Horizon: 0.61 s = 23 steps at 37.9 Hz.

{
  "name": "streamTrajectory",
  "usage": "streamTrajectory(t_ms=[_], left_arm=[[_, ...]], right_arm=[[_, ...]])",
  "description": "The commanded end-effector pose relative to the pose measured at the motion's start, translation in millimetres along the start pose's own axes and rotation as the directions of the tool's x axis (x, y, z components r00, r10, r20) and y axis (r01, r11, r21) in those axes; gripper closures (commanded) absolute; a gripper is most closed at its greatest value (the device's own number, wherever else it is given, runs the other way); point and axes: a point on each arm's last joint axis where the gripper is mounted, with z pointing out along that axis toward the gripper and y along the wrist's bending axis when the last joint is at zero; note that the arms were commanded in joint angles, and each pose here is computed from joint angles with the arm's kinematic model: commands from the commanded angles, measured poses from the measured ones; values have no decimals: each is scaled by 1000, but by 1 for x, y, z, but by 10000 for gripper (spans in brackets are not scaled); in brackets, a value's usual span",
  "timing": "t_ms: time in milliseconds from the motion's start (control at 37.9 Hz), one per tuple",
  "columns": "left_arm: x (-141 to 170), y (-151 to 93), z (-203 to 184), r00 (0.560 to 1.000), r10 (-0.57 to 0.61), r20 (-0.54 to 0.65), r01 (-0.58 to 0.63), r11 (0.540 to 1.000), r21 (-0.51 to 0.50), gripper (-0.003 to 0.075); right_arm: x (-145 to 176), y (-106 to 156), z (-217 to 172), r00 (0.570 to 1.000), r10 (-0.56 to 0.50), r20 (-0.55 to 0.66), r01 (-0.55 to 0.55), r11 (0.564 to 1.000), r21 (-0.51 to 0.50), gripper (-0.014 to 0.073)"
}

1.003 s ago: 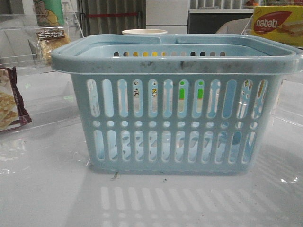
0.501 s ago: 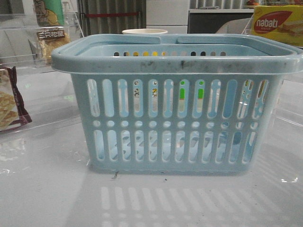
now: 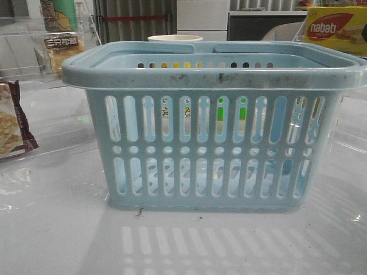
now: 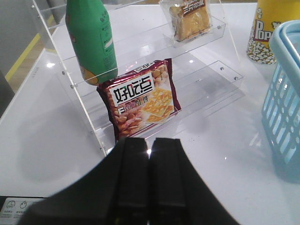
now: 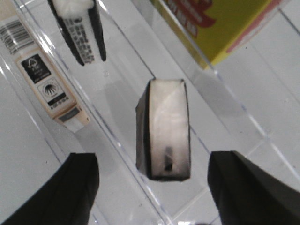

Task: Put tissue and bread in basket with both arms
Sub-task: 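Grasp the white-and-black tissue pack with the right gripper and lift, then carry the tissue pack with the right gripper over the blue basket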

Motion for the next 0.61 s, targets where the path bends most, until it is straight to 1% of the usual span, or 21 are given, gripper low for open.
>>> streamTrajectory(t_ms=[0, 211, 290, 396, 475, 528, 580], left_arm=[[-14, 0, -2, 996, 3, 85, -4, 1000, 7, 629], [-14, 0, -2, 996, 3, 85, -4, 1000, 7, 629], [-14, 0, -2, 996, 3, 85, -4, 1000, 7, 629], [-14, 0, -2, 996, 3, 85, -4, 1000, 7, 629], [-14, 0, -2, 996, 3, 85, -4, 1000, 7, 629], [-14, 0, -2, 996, 3, 85, -4, 1000, 7, 629], [-14, 0, -2, 996, 3, 85, -4, 1000, 7, 629]], right_arm=[[-25, -7, -23, 983, -15, 180, 10, 1000, 28, 4], [-22, -6, -10, 988, -16, 156, 12, 1000, 25, 13], [-21, -6, -10, 988, -16, 154, 12, 1000, 25, 93], [-21, -6, -11, 989, -16, 148, 12, 1000, 24, 255], [-20, -6, -12, 991, -13, 135, 10, 1000, 23, 345], [-20, -6, -15, 992, -12, 129, 9, 1000, 23, 386], [-20, -6, -21, 992, -10, 127, 7, 1000, 22, 410]])
